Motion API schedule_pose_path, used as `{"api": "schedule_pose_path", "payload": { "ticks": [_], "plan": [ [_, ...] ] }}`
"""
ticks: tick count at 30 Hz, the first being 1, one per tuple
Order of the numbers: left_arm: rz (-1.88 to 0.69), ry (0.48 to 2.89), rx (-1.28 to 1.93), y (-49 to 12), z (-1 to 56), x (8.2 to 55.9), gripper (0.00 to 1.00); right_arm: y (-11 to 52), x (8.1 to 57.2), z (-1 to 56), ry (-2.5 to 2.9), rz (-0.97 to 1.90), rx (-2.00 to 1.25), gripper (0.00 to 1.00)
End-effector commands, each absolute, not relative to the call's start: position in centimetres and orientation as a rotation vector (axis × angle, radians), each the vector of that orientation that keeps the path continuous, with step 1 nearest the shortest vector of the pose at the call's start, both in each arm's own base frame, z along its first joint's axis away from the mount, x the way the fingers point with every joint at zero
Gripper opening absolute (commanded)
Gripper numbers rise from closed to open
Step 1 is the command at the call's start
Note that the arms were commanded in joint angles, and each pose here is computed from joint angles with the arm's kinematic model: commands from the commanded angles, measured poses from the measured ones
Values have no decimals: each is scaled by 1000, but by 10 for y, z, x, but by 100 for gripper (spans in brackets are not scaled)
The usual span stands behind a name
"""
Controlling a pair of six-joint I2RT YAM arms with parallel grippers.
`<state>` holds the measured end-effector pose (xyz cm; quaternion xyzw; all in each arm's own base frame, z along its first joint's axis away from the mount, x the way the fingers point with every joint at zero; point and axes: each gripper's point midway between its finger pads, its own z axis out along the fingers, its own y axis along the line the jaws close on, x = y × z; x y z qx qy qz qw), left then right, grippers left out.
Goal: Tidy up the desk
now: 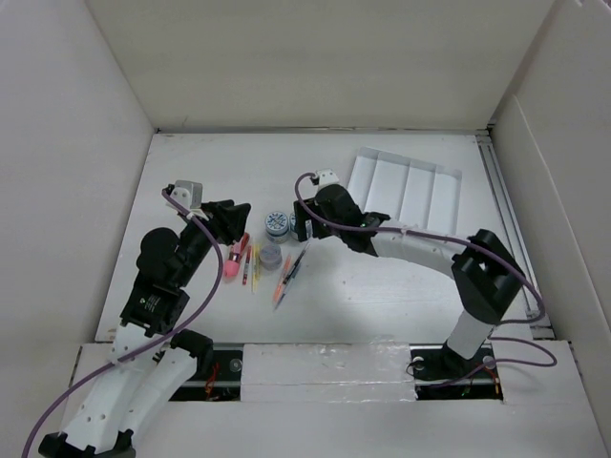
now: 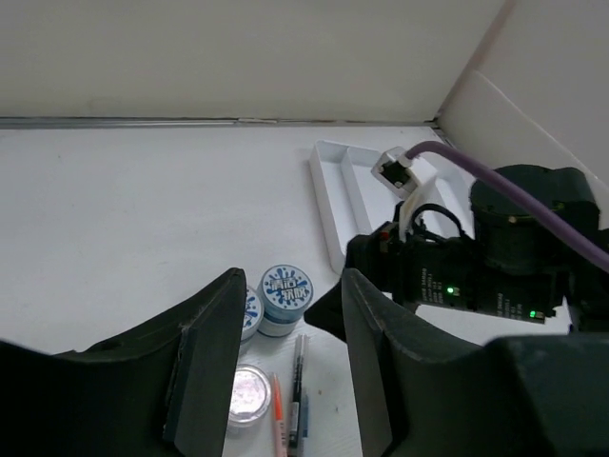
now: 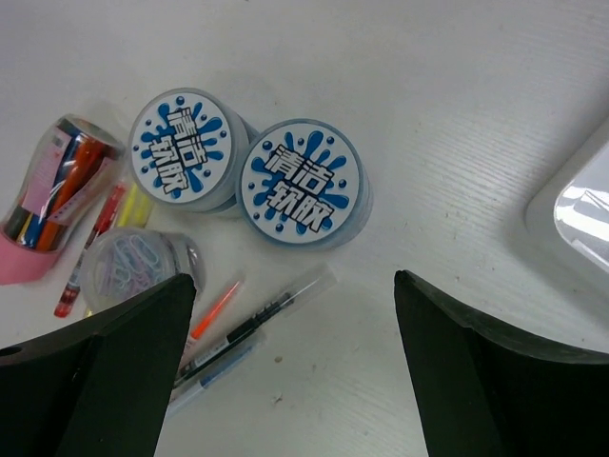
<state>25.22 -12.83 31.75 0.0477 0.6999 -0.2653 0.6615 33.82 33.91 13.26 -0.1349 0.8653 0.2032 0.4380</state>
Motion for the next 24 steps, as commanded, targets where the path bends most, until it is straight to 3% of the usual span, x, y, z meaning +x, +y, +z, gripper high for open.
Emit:
{"api": "schedule_pose_path", "payload": {
  "ticks": [1,15,20,24],
  "plan": [
    [-612,1540,102,-128,330,251,41,354,353,139,2153,499,-359,91],
    [-622,1537,112,-130,331,250,48,359,389,107,2196,341,-329,92],
    [-621,1548,113,-131,328,251,48,360,402,104,2171,330,-296,87],
    [-612,1549,106,-129,329,253,48,364,408,106,2146,305,-275,75]
  ]
}}
